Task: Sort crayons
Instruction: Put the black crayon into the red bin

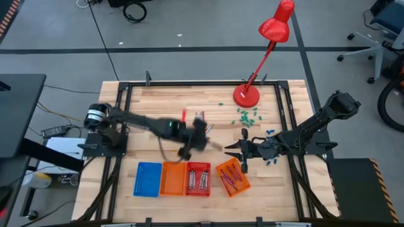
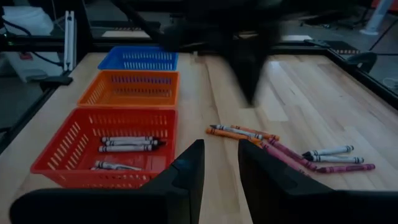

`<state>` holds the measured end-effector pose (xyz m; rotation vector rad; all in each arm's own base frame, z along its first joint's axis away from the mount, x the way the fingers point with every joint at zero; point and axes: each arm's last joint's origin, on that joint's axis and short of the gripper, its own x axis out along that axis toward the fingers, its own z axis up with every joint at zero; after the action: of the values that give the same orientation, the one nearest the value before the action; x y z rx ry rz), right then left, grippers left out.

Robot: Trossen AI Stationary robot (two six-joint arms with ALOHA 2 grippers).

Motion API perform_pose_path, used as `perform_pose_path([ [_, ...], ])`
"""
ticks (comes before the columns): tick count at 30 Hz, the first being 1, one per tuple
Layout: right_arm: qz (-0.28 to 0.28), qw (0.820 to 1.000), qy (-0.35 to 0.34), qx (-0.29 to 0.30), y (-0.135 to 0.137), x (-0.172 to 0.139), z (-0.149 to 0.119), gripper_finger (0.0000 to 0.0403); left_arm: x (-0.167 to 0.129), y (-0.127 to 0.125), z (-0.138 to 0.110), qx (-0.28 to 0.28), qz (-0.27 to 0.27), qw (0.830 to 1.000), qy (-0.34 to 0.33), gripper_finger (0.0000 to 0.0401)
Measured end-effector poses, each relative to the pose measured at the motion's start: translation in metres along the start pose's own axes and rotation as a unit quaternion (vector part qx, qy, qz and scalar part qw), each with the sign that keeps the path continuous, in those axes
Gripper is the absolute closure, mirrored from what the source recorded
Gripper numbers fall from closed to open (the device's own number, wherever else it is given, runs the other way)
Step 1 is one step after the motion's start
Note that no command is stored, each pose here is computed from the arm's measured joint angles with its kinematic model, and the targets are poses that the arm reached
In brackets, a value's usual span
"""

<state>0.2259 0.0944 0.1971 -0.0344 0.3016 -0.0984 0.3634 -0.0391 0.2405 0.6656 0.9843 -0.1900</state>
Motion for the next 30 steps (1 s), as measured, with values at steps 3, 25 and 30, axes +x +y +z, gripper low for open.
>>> perform_pose_path([
  [3,-0.002,1.000,0.012,0.000,0.000,0.000,-0.003,0.0300,0.015,0.033,-0.022,-0.103,0.018,0.994,0.021,0.0383],
  [25,0.005,0.998,0.068,-0.017,0.001,-0.003,-0.015,0.0300,0.082,0.102,-0.115,-0.615,0.058,0.781,0.092,0.0278],
  [30,0.008,0.998,0.066,-0.017,0.003,-0.003,-0.015,0.0300,0.085,0.095,-0.110,-0.608,0.075,0.783,0.103,0.0273],
])
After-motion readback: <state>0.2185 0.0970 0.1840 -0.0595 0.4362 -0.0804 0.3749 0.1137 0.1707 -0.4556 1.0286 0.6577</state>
